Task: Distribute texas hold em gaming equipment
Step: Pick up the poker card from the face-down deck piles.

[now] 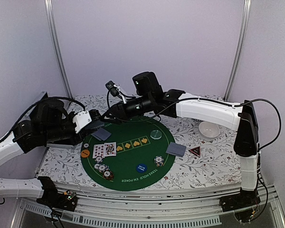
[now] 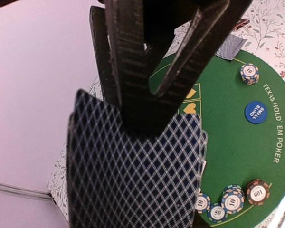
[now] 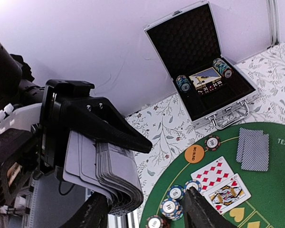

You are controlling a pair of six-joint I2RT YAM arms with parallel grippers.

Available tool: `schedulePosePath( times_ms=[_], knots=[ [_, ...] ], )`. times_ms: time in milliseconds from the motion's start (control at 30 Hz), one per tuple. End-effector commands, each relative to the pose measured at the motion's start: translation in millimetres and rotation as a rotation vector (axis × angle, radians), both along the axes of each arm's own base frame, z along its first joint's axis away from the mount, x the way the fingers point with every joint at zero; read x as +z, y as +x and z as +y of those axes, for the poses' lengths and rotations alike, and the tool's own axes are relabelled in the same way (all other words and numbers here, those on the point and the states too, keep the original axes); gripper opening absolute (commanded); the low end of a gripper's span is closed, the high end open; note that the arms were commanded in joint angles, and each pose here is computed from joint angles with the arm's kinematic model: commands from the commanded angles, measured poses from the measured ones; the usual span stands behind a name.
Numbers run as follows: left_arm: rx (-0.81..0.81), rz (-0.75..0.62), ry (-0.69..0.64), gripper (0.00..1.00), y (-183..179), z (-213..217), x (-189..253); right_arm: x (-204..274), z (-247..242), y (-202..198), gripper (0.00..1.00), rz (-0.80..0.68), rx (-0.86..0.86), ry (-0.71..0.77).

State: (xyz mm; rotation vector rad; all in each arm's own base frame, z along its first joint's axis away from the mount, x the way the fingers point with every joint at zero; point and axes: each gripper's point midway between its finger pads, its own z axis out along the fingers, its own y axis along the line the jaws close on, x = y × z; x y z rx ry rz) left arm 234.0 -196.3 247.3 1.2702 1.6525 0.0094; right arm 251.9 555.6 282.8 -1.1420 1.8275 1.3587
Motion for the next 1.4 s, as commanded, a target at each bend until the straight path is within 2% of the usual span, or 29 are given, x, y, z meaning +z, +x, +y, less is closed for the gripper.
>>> schedulePosePath(
  times_ms=[0, 133, 333, 500, 667, 800, 1100, 1200, 1267, 1367],
  knots=[
    [-0.025, -0.03, -0.046, 0.36, -2.7, -6.6, 16.8, 18.1, 6.4, -3.1, 0.62, -0.037, 0.022, 0.036],
    [-0.025, -0.025, -0.047, 0.36, -2.3, -7.4, 16.6, 6.1, 16.9, 7.6, 0.65, -0.012, -0.013, 0.024],
    [-0.023, -0.026, -0.045, 0.37, -1.9, -7.1, 16.0, -3.0, 18.3, 16.0, 0.66, -0.022, -0.056, -0.007],
    [-0.022, -0.024, -0.042, 0.36, -1.7, -6.7, 14.4, -0.9, 4.2, 26.4, 0.55, -0.068, -0.131, -0.042],
    [-0.019, -0.025, -0.039, 0.37, -1.4, -6.3, 13.9, 2.9, -16.2, 38.3, 0.51, -0.094, -0.207, -0.072],
    [-0.016, -0.027, -0.039, 0.37, -0.9, -5.8, 14.2, 4.2, -20.1, 35.8, 0.47, -0.095, -0.196, -0.079],
    [-0.016, -0.023, -0.038, 0.37, -0.7, -6.3, 13.1, 23.1, -8.8, 8.6, 0.32, -0.052, -0.032, 0.001],
    [-0.014, -0.026, -0.039, 0.37, -0.9, -5.6, 13.5, 30.6, -8.7, 3.3, 0.21, -0.048, -0.01, 0.021],
    [-0.015, -0.025, -0.037, 0.37, -1.1, -5.5, 12.6, 34.4, -9.7, 0.6, 0.1, -0.046, 0.005, 0.03],
    [-0.016, -0.026, -0.038, 0.37, -1.1, -5.7, 13.0, 38.2, -11.1, -3.6, 0.03, -0.038, 0.019, 0.037]
  ],
)
